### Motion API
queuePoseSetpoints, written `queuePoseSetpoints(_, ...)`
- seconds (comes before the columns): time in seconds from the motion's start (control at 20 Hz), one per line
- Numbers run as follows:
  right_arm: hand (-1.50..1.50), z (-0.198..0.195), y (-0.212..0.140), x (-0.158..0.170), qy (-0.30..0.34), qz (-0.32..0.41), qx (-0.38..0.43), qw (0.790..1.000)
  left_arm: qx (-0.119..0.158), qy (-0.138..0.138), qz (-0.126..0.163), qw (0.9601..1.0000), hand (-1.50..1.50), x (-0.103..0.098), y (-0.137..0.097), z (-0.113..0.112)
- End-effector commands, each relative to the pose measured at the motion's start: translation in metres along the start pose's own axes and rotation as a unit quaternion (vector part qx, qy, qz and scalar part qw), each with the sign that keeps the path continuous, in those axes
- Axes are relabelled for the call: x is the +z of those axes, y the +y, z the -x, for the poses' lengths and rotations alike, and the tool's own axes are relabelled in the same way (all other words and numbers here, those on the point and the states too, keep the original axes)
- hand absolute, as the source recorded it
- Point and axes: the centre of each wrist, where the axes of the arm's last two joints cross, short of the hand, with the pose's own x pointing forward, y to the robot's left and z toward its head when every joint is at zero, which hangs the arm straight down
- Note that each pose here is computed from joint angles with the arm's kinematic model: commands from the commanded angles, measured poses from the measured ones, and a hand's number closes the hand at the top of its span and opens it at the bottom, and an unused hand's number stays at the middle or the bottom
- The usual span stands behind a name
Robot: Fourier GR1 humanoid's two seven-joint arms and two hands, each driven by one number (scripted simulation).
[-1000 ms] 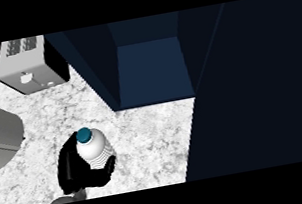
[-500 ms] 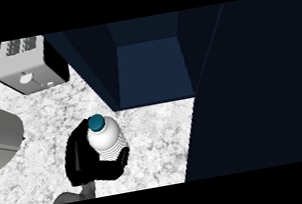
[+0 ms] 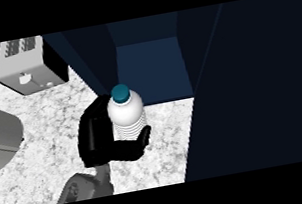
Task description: Pick up the bottled water, place it into the cabinet and close the cabinet
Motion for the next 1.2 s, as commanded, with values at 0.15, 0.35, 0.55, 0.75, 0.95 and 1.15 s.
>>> queuePoseSetpoints(0.15,-1.5,-0.026,0.006,0.019,-0.031,-0.002,-0.005,0.999,-0.021,-0.011,-0.001,0.9997,1.5,-0.038,-0.037,-0.009)
queuePoseSetpoints(0.35,-1.5,-0.028,-0.009,0.004,-0.037,0.01,-0.004,0.999,-0.038,-0.024,-0.007,0.999,1.5,-0.057,-0.039,-0.004)
queuePoseSetpoints(0.55,-1.5,-0.031,-0.014,0.014,-0.03,0.005,-0.003,1.0,-0.083,-0.022,-0.028,0.9959,1.5,-0.077,-0.05,-0.007)
queuePoseSetpoints(0.75,-1.5,-0.021,-0.008,0.012,-0.032,0.012,-0.004,0.999,-0.097,-0.021,-0.019,0.9949,1.5,-0.112,-0.052,-0.019)
queuePoseSetpoints(0.95,-1.5,-0.023,-0.015,0.007,-0.026,0.005,-0.004,1.0,-0.121,-0.02,-0.027,0.9921,1.5,-0.128,-0.065,-0.024)
queuePoseSetpoints(1.15,-1.5,-0.024,-0.009,0.022,-0.031,0.005,-0.017,0.999,-0.156,-0.003,-0.041,0.987,1.5,-0.133,-0.048,0.003)
